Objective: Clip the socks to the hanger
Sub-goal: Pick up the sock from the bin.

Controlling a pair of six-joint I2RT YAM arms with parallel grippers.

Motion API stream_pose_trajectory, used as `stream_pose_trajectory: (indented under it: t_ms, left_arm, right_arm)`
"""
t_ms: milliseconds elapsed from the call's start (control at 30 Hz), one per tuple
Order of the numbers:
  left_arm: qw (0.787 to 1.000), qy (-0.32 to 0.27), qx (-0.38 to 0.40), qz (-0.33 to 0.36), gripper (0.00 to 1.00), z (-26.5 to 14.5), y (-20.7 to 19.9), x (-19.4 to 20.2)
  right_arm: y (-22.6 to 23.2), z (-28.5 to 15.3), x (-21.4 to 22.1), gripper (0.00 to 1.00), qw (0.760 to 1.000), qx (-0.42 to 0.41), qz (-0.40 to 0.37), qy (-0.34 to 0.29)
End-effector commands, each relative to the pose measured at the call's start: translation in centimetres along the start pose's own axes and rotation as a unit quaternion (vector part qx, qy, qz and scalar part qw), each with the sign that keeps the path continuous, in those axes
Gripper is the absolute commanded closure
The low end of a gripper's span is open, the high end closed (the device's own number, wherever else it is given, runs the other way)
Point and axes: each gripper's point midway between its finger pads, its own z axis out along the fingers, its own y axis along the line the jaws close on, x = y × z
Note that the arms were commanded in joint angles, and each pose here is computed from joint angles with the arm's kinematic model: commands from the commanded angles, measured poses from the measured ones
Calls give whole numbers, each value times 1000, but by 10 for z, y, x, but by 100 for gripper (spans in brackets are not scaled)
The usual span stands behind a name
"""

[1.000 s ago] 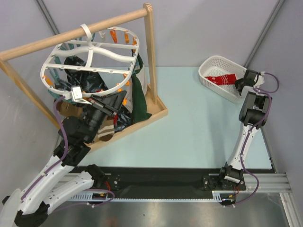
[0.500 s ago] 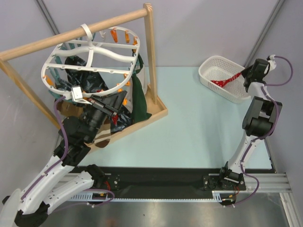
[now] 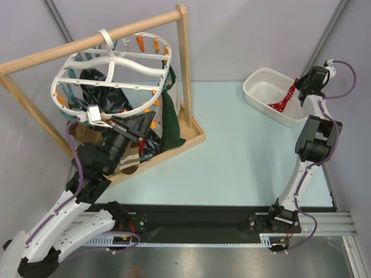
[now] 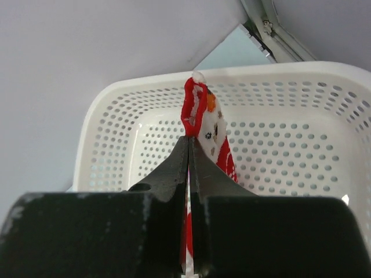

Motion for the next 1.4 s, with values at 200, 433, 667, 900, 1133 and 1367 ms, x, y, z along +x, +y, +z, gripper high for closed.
stream_pose_trajectory:
  t_ms: [200, 433, 667, 900, 1133, 1367]
  left_arm:
    - [998, 62, -25, -1, 100, 0, 17, 31]
    - [998, 61, -22, 2, 100, 1, 17, 32]
    - [998, 63, -21, 3, 100, 1, 17, 33]
    - [998, 67, -20, 2, 100, 3, 18, 36]
    - [998, 65, -22, 4, 100, 2, 19, 35]
    - [998, 67, -20, 1, 100, 1, 19, 36]
  right_arm:
    - [-49, 53, 46, 100, 998, 58, -15, 20]
    - [-72, 59, 60, 89, 996, 76, -15, 31]
    - [-75, 57, 52, 60, 995, 60, -74, 32]
    - [-65, 65, 62, 53, 995, 5, -85, 45]
    - [-53, 62, 68, 53, 996, -40, -71, 38]
    - [-66, 73, 74, 51, 996, -22, -76, 49]
